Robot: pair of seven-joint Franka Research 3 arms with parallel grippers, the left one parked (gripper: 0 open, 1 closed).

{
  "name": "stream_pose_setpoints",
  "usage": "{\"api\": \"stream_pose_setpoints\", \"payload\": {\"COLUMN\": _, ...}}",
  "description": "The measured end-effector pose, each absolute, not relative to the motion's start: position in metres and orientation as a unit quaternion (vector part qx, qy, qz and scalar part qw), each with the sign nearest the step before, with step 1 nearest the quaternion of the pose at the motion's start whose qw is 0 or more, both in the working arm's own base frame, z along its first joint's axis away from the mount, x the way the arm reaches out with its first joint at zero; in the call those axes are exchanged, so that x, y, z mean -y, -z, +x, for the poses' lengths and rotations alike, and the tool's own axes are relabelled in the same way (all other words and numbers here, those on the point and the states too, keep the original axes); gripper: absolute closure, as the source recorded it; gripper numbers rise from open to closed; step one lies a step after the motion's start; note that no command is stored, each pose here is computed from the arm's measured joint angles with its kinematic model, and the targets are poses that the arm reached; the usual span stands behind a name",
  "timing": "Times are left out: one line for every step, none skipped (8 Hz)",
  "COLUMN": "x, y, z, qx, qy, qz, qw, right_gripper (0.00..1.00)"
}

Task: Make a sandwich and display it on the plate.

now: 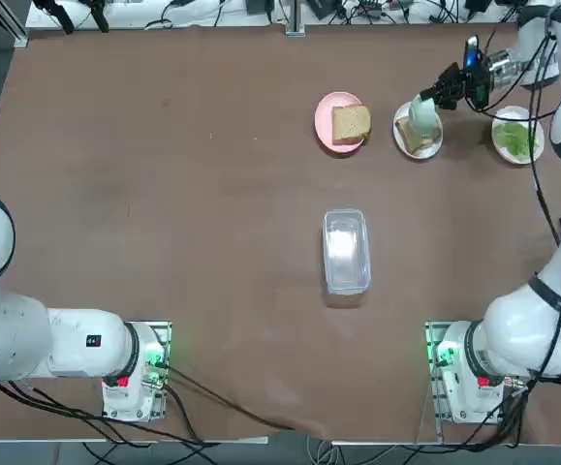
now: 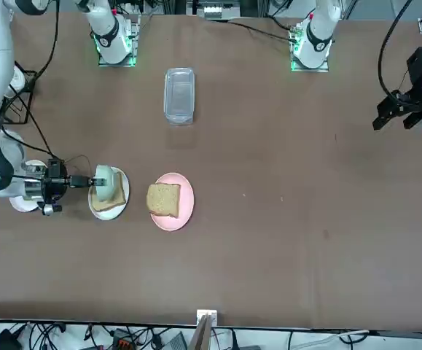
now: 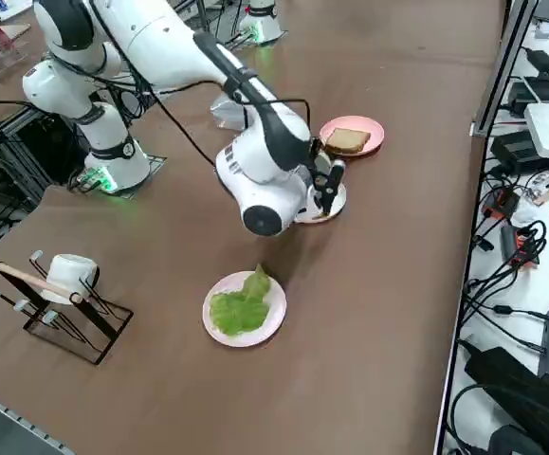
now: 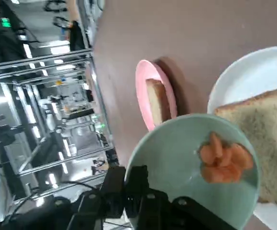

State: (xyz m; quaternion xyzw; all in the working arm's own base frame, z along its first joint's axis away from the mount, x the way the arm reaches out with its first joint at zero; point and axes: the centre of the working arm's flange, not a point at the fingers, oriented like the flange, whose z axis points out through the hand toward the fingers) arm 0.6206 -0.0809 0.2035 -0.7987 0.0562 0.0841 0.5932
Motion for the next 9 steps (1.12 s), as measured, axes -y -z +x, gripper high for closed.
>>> {"api": "stream_pose_setpoints", "payload": {"x": 0.084, "y": -0.2, "z": 0.62, "qx": -0.053, "qy": -0.074, "qz": -0.788, "qw": 0.609, "right_gripper": 0.97}}
{"api": "stream_pose_setpoints", "payload": {"x": 0.086, "y": -0.2, "z": 0.619, "qx": -0.05, "qy": -0.066, "qz": -0.783, "qw": 0.617, "right_gripper": 0.97}}
{"api": "stream_pose_setpoints", "payload": {"x": 0.088, "y": -0.201, "z": 0.62, "qx": -0.05, "qy": -0.06, "qz": -0.779, "qw": 0.622, "right_gripper": 0.97}}
{"api": "stream_pose_setpoints", "payload": {"x": 0.088, "y": -0.202, "z": 0.62, "qx": -0.045, "qy": -0.053, "qz": -0.777, "qw": 0.626, "right_gripper": 0.97}}
{"api": "stream_pose_setpoints", "payload": {"x": 0.088, "y": -0.198, "z": 0.619, "qx": -0.029, "qy": -0.041, "qz": -0.776, "qw": 0.628, "right_gripper": 0.97}}
{"api": "stream_pose_setpoints", "payload": {"x": 0.09, "y": -0.189, "z": 0.617, "qx": -0.01, "qy": -0.026, "qz": -0.774, "qw": 0.632, "right_gripper": 0.97}}
{"api": "stream_pose_setpoints", "payload": {"x": 0.093, "y": -0.179, "z": 0.613, "qx": 0.009, "qy": -0.01, "qz": -0.771, "qw": 0.637, "right_gripper": 0.97}}
{"api": "stream_pose_setpoints", "payload": {"x": 0.097, "y": -0.17, "z": 0.609, "qx": 0.022, "qy": 0.003, "qz": -0.766, "qw": 0.642, "right_gripper": 0.97}}
{"api": "stream_pose_setpoints", "payload": {"x": 0.101, "y": -0.164, "z": 0.606, "qx": 0.03, "qy": 0.014, "qz": -0.759, "qw": 0.65, "right_gripper": 0.97}}
